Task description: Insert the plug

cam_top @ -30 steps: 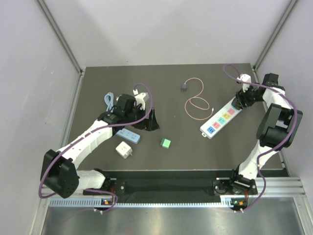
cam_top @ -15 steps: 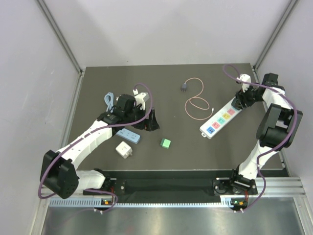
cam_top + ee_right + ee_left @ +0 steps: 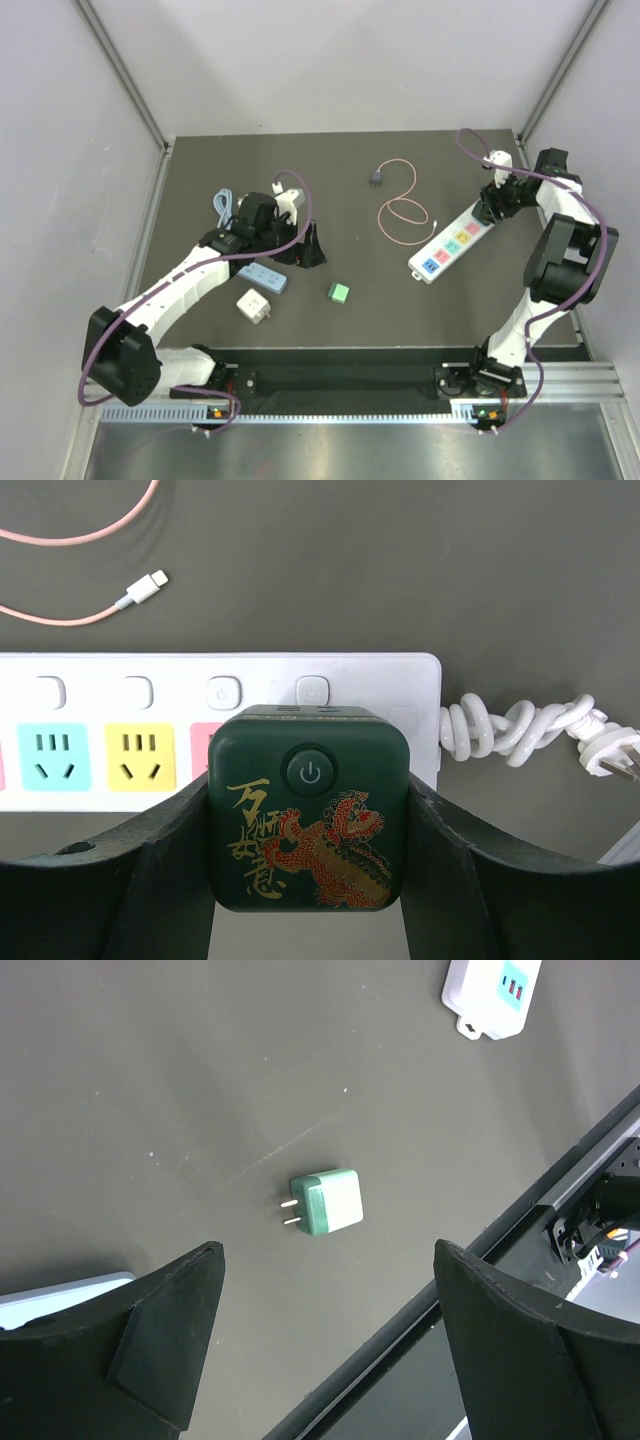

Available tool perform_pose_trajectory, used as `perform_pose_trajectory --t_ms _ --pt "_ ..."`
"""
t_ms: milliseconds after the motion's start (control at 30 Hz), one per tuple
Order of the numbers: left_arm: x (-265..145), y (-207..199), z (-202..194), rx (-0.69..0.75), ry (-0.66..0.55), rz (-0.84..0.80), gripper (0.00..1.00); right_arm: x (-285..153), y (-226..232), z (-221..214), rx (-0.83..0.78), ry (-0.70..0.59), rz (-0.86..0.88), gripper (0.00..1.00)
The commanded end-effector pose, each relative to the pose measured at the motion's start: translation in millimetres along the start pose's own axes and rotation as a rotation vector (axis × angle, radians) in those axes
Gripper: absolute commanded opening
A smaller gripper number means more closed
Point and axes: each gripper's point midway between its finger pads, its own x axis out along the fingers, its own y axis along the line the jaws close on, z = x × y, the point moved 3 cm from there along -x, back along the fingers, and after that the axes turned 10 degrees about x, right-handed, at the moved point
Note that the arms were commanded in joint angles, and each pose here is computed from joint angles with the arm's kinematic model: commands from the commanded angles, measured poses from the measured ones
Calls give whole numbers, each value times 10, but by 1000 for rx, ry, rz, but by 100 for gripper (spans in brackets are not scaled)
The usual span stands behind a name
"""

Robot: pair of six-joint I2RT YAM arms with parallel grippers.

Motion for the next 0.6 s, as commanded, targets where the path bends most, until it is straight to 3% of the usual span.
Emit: perform_pose_trajectory --t_ms 0,567 --pt "-102 -91 208 51 -80 -21 90 -93 75 181 -40 -67 13 0" --pt "-115 -119 204 68 -78 -19 90 67 -54 -37 -38 -24 -7 0"
